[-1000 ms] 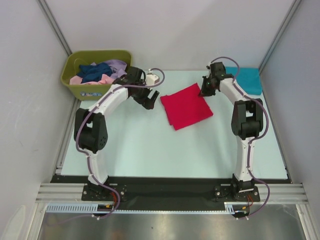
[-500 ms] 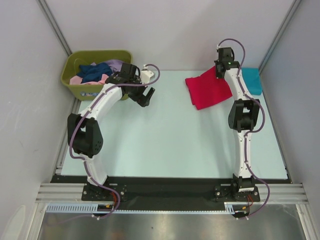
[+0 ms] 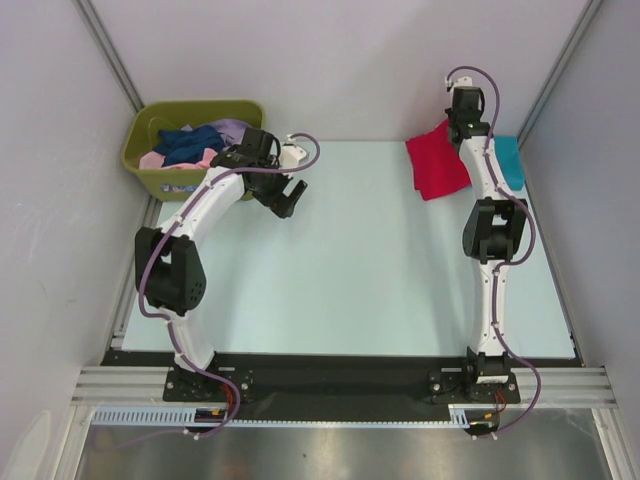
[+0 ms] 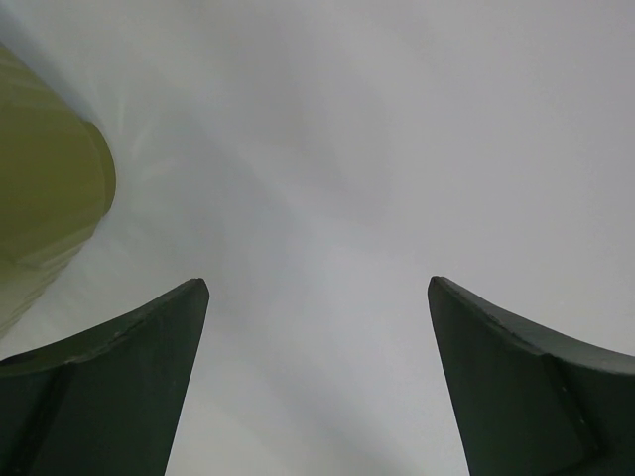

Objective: Fold and stack the t-shirts
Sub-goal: Neatly place the folded tshirt to the corner

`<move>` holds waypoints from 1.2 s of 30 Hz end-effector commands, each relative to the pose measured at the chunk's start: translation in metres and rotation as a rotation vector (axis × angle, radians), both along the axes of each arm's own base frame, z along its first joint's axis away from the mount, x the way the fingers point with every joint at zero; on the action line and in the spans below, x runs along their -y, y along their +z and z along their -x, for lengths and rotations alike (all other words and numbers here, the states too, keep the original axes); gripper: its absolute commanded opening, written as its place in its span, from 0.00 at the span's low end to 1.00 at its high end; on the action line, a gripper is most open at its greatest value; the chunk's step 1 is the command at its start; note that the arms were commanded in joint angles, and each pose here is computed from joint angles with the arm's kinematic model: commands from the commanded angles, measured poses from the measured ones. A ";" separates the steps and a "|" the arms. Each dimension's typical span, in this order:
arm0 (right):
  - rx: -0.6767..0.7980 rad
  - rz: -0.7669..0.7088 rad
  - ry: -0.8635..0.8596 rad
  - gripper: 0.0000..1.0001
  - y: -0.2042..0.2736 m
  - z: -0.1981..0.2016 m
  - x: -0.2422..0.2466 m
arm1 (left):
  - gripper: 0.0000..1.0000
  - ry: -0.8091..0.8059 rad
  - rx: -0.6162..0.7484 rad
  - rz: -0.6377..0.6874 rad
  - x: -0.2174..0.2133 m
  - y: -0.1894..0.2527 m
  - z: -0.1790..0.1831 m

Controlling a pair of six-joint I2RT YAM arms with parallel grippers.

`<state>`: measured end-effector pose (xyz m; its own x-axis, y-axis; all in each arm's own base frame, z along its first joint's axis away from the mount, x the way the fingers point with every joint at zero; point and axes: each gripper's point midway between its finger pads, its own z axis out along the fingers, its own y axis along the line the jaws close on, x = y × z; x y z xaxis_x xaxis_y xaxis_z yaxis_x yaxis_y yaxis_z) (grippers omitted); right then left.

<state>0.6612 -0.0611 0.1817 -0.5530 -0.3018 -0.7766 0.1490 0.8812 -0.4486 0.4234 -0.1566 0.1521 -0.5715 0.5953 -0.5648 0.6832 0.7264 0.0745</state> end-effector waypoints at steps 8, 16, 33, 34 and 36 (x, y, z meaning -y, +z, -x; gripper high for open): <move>0.192 0.094 -0.076 0.00 0.098 0.006 0.058 | 0.98 0.008 0.030 -0.030 -0.008 0.009 -0.006; 0.237 0.082 -0.098 0.00 0.113 0.009 0.081 | 0.98 0.011 0.030 -0.043 -0.009 0.005 -0.008; 0.344 -0.017 -0.070 0.00 0.157 0.017 0.085 | 0.98 0.014 0.023 -0.063 -0.012 -0.003 -0.010; 0.337 -0.015 -0.072 0.00 0.155 0.018 0.088 | 0.98 0.012 0.026 -0.065 -0.012 -0.003 -0.010; 0.320 -0.014 -0.082 0.00 0.147 0.018 0.093 | 0.98 0.011 0.027 -0.069 -0.013 -0.003 -0.010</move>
<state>0.6552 -0.1414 0.2422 -0.4587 -0.2486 -0.8531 0.2577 0.8816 -0.3954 0.4253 -0.1468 0.1407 -0.5876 0.6194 -0.5207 0.6741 0.7306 0.1085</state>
